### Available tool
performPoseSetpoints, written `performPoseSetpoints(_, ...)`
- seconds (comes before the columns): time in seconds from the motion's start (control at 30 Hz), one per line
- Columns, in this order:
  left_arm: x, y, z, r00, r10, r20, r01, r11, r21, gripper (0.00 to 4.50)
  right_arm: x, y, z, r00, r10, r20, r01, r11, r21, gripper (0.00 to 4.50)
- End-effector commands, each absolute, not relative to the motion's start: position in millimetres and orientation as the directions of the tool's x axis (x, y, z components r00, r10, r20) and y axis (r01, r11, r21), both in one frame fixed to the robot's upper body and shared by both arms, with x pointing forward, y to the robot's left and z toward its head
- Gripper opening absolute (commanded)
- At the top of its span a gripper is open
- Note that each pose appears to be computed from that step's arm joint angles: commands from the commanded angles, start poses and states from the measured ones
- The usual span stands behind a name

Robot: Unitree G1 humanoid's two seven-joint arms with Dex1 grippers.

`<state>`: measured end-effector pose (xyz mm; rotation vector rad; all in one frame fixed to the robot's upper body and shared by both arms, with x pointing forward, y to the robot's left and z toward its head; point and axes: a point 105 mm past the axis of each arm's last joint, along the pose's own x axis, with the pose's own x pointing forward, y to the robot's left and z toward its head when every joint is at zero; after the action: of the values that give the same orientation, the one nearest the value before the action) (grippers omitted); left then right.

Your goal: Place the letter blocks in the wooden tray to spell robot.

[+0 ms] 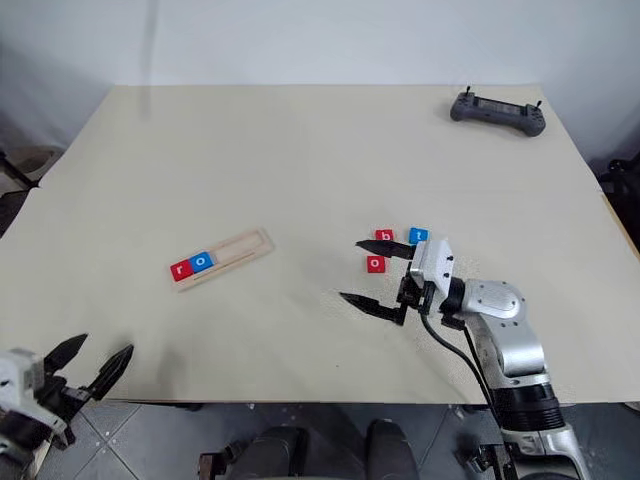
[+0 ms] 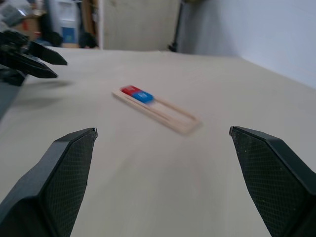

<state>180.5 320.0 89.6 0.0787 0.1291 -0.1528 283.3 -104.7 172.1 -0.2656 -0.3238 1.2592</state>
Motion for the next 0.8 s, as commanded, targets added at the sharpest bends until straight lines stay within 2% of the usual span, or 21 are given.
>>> performPoseSetpoints(0.03,184,320,109,0.983,-0.165,-0.074,0.172,0.98,0.096,4.46,278,-106,181,0.253,0.961,0.115,-0.871,0.278,-0.406,4.5)
performPoseSetpoints(0.27,214,314,128,0.942,-0.325,-0.088,0.334,0.935,0.12,4.46,284,-133,176,0.332,0.94,0.073,-0.857,0.333,-0.393,4.5)
performPoseSetpoints(0.5,253,325,135,0.776,-0.553,-0.303,0.614,0.772,0.164,4.46,275,-142,174,0.347,0.937,0.041,-0.867,0.337,-0.366,4.5)
performPoseSetpoints(0.8,306,325,119,0.66,-0.617,-0.428,0.733,0.654,0.187,4.46,267,-146,173,0.402,0.915,0.042,-0.848,0.389,-0.36,4.5)
